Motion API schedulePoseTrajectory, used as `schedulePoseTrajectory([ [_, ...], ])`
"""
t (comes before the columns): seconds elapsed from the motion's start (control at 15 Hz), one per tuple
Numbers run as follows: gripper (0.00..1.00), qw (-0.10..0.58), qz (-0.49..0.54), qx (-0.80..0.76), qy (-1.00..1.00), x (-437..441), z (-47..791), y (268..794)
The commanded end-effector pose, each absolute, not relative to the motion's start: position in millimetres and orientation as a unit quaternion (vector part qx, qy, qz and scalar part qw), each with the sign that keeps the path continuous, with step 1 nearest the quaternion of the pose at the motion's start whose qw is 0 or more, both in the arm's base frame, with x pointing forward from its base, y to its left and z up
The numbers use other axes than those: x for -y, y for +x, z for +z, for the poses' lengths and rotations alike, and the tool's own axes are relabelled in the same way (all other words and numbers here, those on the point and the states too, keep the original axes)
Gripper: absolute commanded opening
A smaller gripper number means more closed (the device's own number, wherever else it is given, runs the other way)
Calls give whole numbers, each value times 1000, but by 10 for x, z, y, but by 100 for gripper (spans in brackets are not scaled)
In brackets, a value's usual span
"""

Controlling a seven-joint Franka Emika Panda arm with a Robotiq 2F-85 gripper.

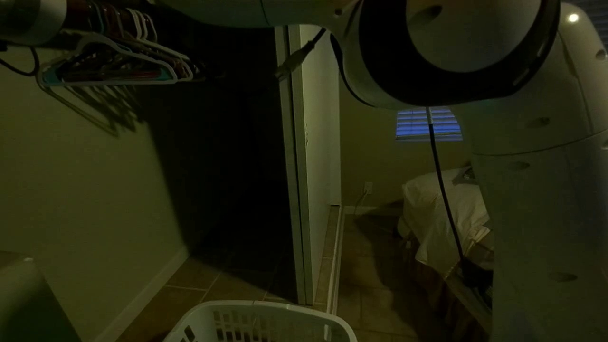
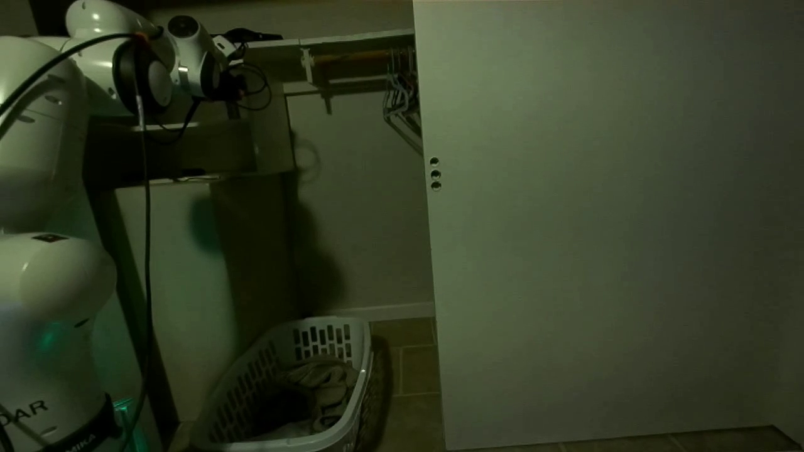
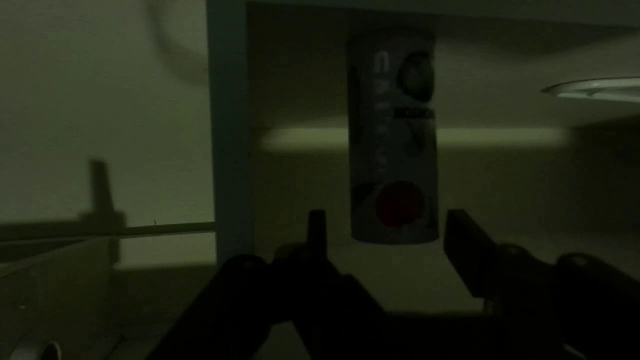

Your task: Move the black object to the lower shelf

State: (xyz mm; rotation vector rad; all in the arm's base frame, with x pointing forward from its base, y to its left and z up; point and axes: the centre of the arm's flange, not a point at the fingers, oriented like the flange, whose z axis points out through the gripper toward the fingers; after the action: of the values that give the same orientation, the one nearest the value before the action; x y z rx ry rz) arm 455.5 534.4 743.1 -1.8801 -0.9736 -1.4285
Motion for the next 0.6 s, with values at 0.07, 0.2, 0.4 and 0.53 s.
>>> schedulePoseTrajectory([
  [0.07, 77, 289, -537, 364, -704, -5505, 7485, 4602],
  [0.2, 84, 291, -532, 370, -704, -5545, 7472, 4563],
  [0.4, 100, 294, -526, 376, -704, -5624, 7434, 4512],
  [0.53, 100, 295, -521, 379, -706, -5670, 7399, 4487],
])
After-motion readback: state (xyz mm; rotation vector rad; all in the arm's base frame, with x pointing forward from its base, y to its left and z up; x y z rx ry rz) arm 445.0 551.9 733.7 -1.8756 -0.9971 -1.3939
